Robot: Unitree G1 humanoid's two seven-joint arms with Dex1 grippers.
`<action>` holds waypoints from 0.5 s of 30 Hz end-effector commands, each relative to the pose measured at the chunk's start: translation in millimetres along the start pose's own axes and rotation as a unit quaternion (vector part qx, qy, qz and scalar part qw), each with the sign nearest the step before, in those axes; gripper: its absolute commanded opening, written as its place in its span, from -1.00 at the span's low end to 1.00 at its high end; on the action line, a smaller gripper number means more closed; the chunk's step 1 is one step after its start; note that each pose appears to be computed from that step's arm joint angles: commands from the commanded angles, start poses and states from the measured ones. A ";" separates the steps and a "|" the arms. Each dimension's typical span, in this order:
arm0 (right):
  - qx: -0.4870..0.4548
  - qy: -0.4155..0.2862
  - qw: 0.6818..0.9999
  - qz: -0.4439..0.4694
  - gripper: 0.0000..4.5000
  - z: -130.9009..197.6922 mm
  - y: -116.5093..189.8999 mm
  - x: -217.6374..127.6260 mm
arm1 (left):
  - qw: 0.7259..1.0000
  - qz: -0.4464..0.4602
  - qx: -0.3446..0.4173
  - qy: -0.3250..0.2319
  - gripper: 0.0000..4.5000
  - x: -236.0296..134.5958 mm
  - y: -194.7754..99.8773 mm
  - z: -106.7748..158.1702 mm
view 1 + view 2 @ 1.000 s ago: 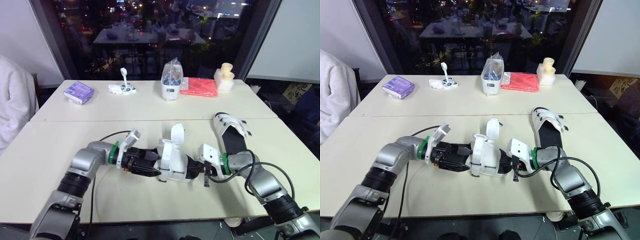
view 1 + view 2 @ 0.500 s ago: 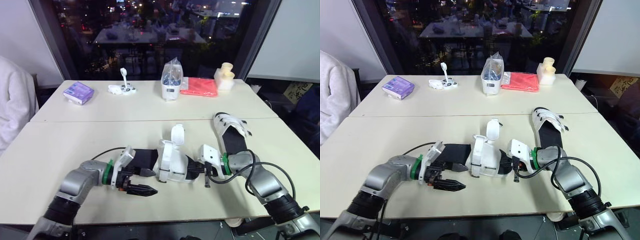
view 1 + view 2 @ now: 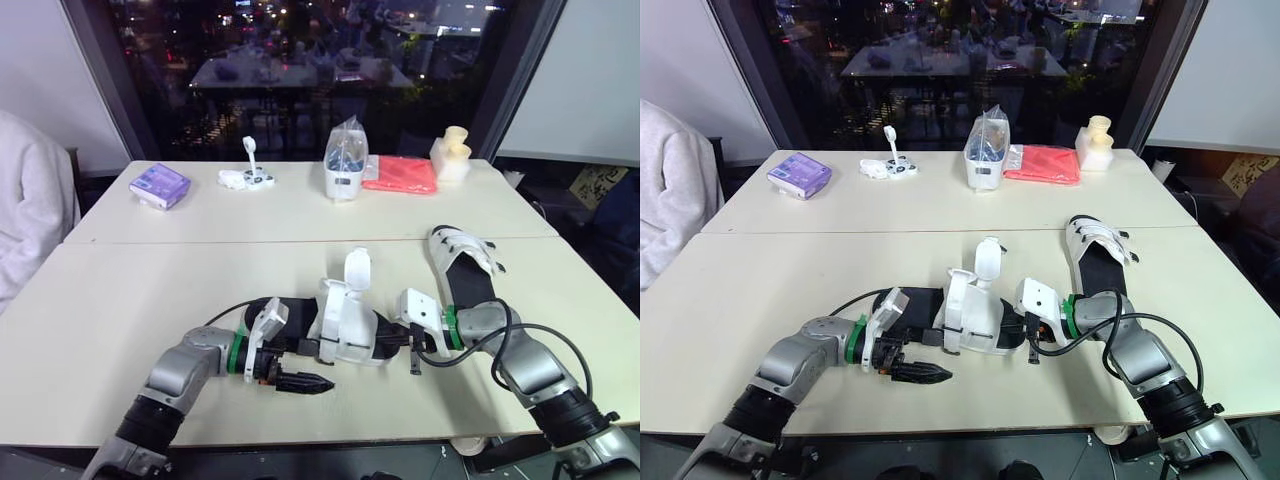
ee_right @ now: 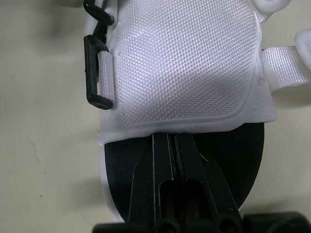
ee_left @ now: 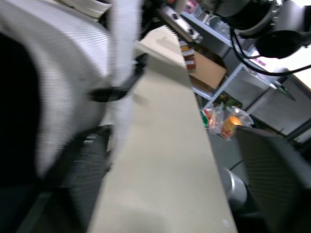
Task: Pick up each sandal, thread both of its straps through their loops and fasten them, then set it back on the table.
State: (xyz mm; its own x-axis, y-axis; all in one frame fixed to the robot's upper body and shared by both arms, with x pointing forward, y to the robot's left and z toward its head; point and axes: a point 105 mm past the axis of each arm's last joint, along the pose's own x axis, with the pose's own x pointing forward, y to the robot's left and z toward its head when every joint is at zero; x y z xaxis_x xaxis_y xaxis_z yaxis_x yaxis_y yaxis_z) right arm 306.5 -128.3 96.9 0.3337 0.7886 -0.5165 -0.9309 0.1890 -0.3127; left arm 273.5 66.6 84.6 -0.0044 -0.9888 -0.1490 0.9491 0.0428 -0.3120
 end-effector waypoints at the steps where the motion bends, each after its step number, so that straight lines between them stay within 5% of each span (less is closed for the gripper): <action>1: 0.021 0.032 0.999 0.018 -1.00 -17.5 10.2 3.9 | 1.000 0.001 0.013 0.000 -0.08 4.4 1.3 3.5; 5: 0.021 0.032 0.999 0.018 -1.00 -17.3 10.2 4.2 | 1.000 0.000 0.007 0.006 -0.99 5.3 0.1 -0.6; 15: 0.024 0.031 0.999 0.022 -1.00 -17.4 14.3 5.6 | 0.986 -0.065 -0.095 0.119 -0.99 -9.2 -40.1 -47.2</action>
State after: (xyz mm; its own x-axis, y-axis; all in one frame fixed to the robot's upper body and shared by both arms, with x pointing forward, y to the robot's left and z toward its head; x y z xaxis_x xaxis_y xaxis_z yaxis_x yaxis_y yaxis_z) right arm 304.0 -124.4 97.5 0.3259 0.7940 -0.5132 -0.9313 0.1764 -0.3186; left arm 240.1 77.7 73.5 -0.1448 -0.9474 -0.2853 0.9202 -0.0229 -0.3908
